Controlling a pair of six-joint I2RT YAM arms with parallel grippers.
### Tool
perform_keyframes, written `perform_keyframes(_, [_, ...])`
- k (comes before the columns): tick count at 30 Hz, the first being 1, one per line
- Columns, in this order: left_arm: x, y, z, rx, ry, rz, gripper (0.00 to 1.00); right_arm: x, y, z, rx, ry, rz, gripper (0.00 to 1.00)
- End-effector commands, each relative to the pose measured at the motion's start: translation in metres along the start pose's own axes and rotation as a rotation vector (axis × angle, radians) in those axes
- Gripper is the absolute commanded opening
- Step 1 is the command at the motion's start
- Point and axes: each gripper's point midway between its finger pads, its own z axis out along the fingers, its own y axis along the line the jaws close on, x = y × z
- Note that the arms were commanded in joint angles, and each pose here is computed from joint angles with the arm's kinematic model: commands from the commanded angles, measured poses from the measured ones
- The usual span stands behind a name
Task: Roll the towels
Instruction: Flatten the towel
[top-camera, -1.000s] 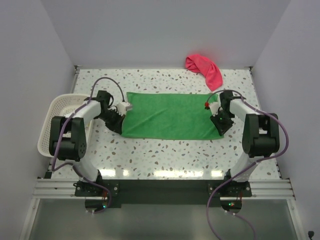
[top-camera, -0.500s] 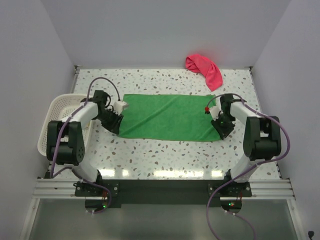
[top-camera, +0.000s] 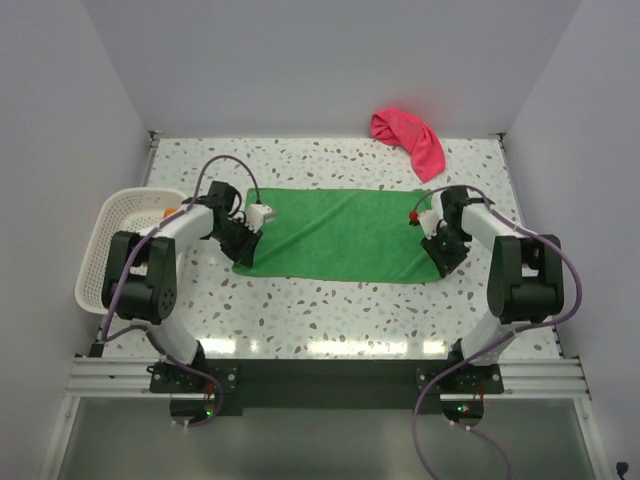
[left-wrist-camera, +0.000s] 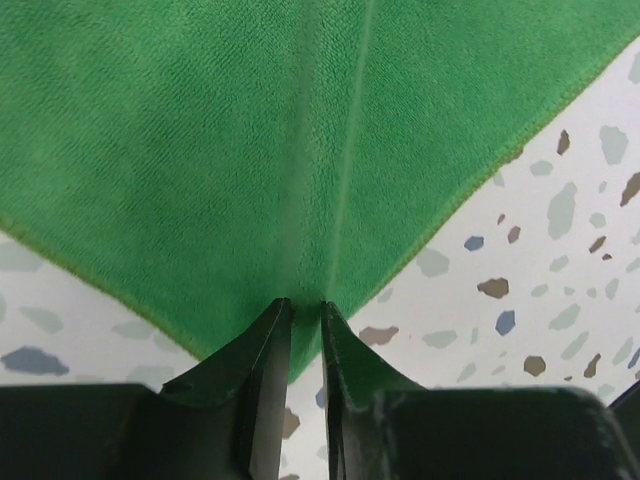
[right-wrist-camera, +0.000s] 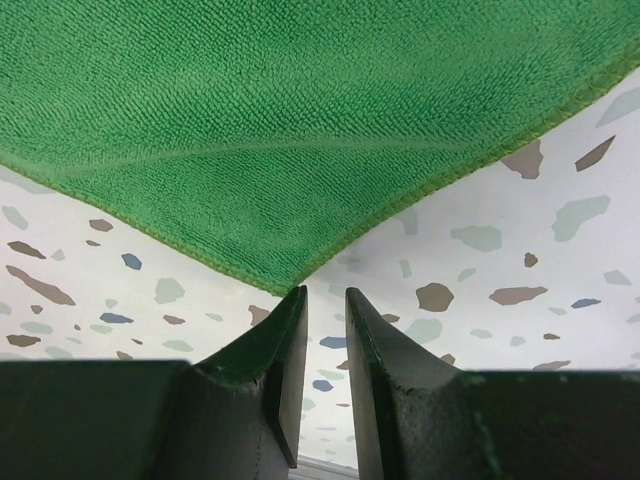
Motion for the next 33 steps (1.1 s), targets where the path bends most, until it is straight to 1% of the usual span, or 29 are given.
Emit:
perform_keyframes(1, [-0.016,0.014,0.017,-0.034,-0.029,-0.016,0.23,-0.006,-0.001,0.002,-0.019,-0.014,-0.027,0.26])
perform_keyframes(5, [-0.032,0.023,0.034,-0.033,-0.023,-0.034,0.20,0.000,-0.001,0.017,-0.026,0.023,-0.025,0.26])
perform_keyframes(7, [-0.054,0.020,0.037,-0.020,-0.064,-0.018,0.18,0.000,-0.003,0.020,-0.019,0.029,-0.024,0.26])
perform_keyframes(10, [-0.077,0.012,0.047,0.013,-0.098,-0.008,0.18,-0.001,-0.006,0.021,-0.008,0.033,-0.019,0.26])
perform_keyframes(11, [-0.080,0.011,0.051,0.020,-0.100,-0.009,0.22,-0.002,-0.007,0.021,-0.006,0.030,-0.019,0.26])
perform_keyframes(13, [-0.089,0.010,0.052,0.023,-0.124,-0.014,0.27,-0.004,-0.008,0.019,-0.004,0.026,-0.015,0.26])
perform_keyframes(14, [-0.090,0.010,0.052,0.024,-0.126,-0.015,0.32,-0.005,-0.009,0.017,0.000,0.021,-0.015,0.26])
perform_keyframes(16, [-0.087,0.009,0.047,0.019,-0.119,-0.017,0.34,-0.007,-0.009,0.012,0.004,0.013,-0.014,0.25])
perform_keyframes(17, [-0.090,0.009,0.038,0.007,-0.137,-0.005,0.34,-0.008,-0.010,0.010,0.009,0.009,-0.014,0.25])
perform_keyframes(19, [-0.080,0.008,0.028,-0.008,-0.126,0.005,0.34,-0.009,-0.008,0.002,0.007,-0.007,-0.015,0.25])
perform_keyframes(20, [-0.082,0.007,0.015,-0.023,-0.146,0.026,0.34,-0.011,-0.007,-0.002,0.004,-0.020,-0.015,0.25])
perform_keyframes(22, [-0.067,0.004,0.007,-0.031,-0.114,0.050,0.34,-0.015,-0.005,-0.013,0.001,-0.056,-0.014,0.25])
perform_keyframes(23, [-0.066,0.001,-0.002,-0.041,-0.124,0.063,0.34,-0.018,-0.005,-0.017,0.003,-0.069,-0.014,0.25])
perform_keyframes(25, [-0.050,-0.003,-0.006,-0.043,-0.089,0.072,0.33,-0.021,-0.002,-0.023,-0.007,-0.088,-0.009,0.25])
perform_keyframes(28, [-0.038,-0.003,-0.012,-0.071,-0.072,0.083,0.34,-0.023,-0.001,-0.028,-0.013,-0.103,-0.008,0.25])
perform_keyframes(31, [-0.033,0.001,-0.019,-0.094,-0.083,0.077,0.36,-0.023,0.001,-0.028,-0.017,-0.103,-0.010,0.25])
perform_keyframes(33, [-0.028,0.005,-0.018,-0.106,-0.067,0.068,0.34,-0.021,0.002,-0.024,-0.026,-0.095,-0.010,0.25])
